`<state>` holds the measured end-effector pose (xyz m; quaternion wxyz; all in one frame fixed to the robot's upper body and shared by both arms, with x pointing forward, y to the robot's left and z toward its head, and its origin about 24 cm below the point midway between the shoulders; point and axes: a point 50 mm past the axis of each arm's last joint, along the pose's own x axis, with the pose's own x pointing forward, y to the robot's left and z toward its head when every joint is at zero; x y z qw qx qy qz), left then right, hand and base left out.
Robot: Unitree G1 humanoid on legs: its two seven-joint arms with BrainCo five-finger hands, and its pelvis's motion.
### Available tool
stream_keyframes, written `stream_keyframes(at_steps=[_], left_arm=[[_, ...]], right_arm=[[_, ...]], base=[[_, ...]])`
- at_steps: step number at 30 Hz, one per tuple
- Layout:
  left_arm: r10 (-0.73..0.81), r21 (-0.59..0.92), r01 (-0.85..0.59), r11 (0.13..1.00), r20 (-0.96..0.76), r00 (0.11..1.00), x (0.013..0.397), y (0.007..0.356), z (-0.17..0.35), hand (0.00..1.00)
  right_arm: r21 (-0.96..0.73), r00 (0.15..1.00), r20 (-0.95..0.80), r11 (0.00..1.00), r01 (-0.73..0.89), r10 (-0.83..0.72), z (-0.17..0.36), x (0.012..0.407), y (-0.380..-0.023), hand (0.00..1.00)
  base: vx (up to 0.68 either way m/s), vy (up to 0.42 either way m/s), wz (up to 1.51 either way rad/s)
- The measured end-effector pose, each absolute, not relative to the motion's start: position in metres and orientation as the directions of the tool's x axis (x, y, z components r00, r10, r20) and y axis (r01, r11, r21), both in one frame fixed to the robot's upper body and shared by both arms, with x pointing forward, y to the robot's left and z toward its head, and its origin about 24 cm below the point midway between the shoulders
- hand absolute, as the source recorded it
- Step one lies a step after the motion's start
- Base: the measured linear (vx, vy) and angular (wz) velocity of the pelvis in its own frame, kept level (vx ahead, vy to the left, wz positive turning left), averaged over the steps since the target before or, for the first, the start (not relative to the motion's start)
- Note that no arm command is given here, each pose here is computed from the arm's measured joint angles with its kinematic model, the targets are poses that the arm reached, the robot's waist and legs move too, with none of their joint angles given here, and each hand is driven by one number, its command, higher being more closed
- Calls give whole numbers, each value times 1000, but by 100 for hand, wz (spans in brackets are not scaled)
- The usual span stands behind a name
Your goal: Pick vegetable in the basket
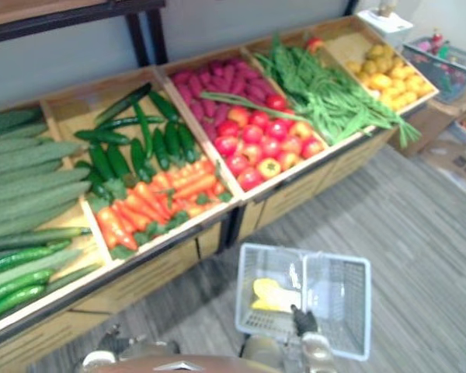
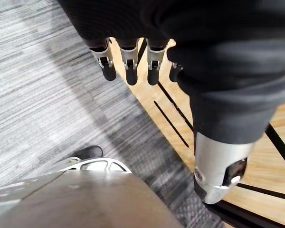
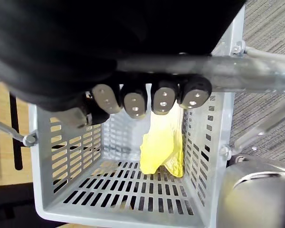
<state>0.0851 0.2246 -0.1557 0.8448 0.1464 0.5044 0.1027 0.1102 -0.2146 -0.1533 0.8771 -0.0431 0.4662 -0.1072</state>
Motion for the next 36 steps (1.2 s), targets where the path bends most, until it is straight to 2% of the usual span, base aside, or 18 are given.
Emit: stream_keyframes(at_steps=[7, 10, 13, 15, 19, 21, 27, 29, 36], left_arm=[[271, 367, 23, 930, -725, 633, 112, 210, -142, 0], [303, 357, -48, 933, -709, 637, 113, 201, -142, 0], [431, 357, -244, 902, -692, 579, 108, 209, -141, 0], [513, 335, -404, 852, -689, 511, 102, 220, -141, 0], [614, 291, -632, 718, -693, 378, 87, 239, -140, 0], [625, 263, -731, 630, -730, 276, 71, 244, -145, 0], [519, 253, -837, 485, -854, 42, 14, 231, -165, 0], [479, 233, -858, 458, -878, 17, 7, 225, -168, 0], [412, 165, -905, 391, -911, 12, 1, 216, -171, 0]], right_arm=[[-216, 539, -802, 966, 142, -259, -151, 110, -226, 100], [-238, 533, -798, 960, 150, -281, -151, 108, -231, 100], [-239, 524, -802, 958, 157, -286, -151, 106, -232, 100], [-237, 511, -808, 956, 172, -293, -153, 103, -232, 100], [-238, 494, -810, 947, 214, -315, -153, 97, -237, 100], [-241, 480, -813, 941, 237, -329, -153, 95, -240, 100], [-239, 456, -825, 937, 253, -334, -154, 91, -242, 100], [-238, 455, -826, 938, 251, -332, -154, 90, -243, 100], [-228, 463, -834, 951, 208, -301, -155, 94, -241, 100]], base=[[71, 17, 7], [71, -36, 5], [37, -37, 0], [7, -22, -4], [-54, -26, -8], [-76, -42, -6], [-68, -43, -15], [-39, -41, -1], [-14, -31, -8]])
